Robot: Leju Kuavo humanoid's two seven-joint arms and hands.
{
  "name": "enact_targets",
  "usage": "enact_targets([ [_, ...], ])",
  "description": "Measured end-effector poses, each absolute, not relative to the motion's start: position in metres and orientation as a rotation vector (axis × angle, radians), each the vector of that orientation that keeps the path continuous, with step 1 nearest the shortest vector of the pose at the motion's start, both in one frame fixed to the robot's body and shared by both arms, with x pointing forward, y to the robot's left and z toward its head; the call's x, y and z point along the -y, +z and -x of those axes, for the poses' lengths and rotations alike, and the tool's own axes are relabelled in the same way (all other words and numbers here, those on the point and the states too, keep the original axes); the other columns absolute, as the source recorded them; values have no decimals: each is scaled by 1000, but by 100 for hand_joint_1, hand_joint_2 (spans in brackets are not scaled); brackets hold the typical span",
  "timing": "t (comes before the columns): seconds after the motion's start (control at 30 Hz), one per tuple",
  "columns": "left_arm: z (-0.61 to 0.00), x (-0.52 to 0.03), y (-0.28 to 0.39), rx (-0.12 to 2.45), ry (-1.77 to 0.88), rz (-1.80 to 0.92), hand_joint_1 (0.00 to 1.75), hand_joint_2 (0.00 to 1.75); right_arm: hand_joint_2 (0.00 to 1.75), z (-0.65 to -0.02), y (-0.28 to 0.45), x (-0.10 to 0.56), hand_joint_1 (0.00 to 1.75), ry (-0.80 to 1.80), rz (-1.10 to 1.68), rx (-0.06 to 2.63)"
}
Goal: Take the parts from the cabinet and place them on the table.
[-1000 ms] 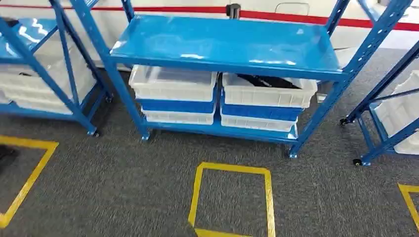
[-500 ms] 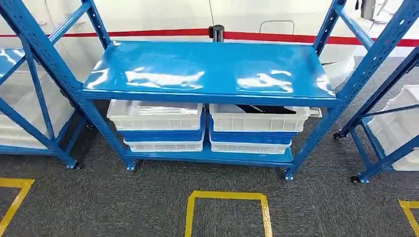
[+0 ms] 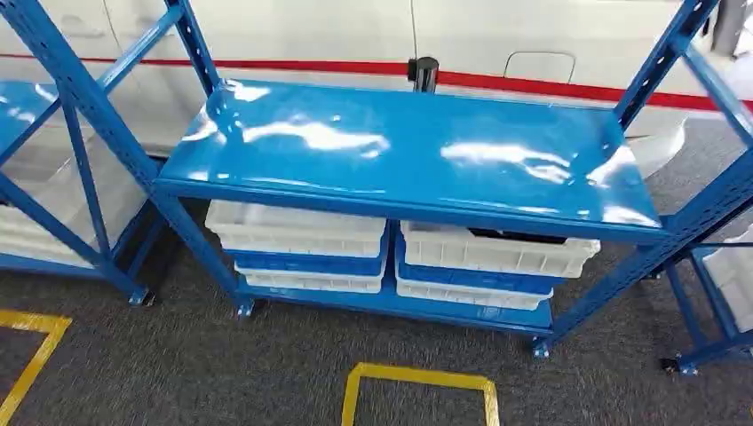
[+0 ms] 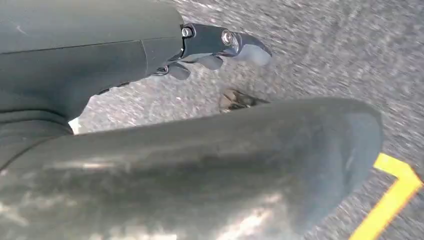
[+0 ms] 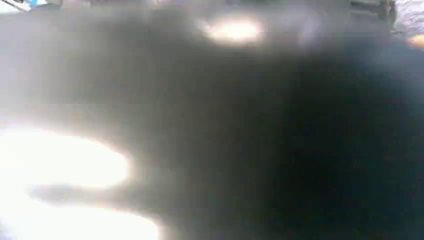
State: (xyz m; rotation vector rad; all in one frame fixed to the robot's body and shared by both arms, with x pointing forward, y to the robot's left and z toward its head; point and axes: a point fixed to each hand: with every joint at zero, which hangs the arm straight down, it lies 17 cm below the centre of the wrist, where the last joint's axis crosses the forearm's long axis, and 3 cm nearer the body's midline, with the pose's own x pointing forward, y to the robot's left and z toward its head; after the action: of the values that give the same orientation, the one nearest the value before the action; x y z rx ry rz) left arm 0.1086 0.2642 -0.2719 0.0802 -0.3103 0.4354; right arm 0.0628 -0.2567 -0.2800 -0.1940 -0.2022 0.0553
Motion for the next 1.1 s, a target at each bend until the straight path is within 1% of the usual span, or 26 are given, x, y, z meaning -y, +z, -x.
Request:
enact_targets([
  [0.47, -104, -266, -273, 296, 419, -104, 0, 0, 0, -63, -280, 255, 0, 62, 196, 196],
  [0.77, -126, -254, -265, 394, 408, -49, 0, 0, 0, -76, -278, 257, 0, 45, 203, 218],
  [1.1, -125, -251, -265, 396, 402, -45, 0, 0, 0, -73, -279, 259, 0, 35, 205, 213],
])
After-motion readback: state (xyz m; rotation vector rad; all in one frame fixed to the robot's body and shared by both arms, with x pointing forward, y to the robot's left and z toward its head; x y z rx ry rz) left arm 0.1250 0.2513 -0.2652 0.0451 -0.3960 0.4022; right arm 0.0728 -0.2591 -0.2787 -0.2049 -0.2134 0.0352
